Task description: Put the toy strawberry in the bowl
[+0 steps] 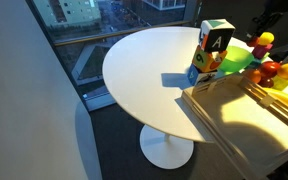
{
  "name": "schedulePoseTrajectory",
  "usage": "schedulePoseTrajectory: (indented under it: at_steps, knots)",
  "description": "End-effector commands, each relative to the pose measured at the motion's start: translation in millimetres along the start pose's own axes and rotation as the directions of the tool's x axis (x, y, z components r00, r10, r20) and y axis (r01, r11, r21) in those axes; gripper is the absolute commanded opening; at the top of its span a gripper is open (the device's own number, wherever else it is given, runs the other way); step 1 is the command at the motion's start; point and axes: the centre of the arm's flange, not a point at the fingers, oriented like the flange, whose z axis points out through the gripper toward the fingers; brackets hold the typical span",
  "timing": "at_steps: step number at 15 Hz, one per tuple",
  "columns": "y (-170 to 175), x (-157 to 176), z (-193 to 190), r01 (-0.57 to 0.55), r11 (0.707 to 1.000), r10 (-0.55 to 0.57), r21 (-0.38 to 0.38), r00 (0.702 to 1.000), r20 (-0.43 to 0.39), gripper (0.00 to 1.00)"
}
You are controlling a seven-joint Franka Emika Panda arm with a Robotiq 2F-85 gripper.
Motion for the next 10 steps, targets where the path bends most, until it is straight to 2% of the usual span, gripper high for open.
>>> schedulePoseTrajectory:
  at_steps: [1,8,9,10]
  knots:
    - [-7,9,15,-0.014,1.0,0.014,-0.014,1.0,-0.002,0.23]
    - [-12,3,37,-0.016,1.0,0.016,-0.012,0.999,0.047,0.23]
    - [-13,2,38,-0.016,1.0,0.017,-0.011,0.999,0.051,0.28]
    - [-14,2,38,-0.015,1.0,0.016,-0.012,0.999,0.052,0.4]
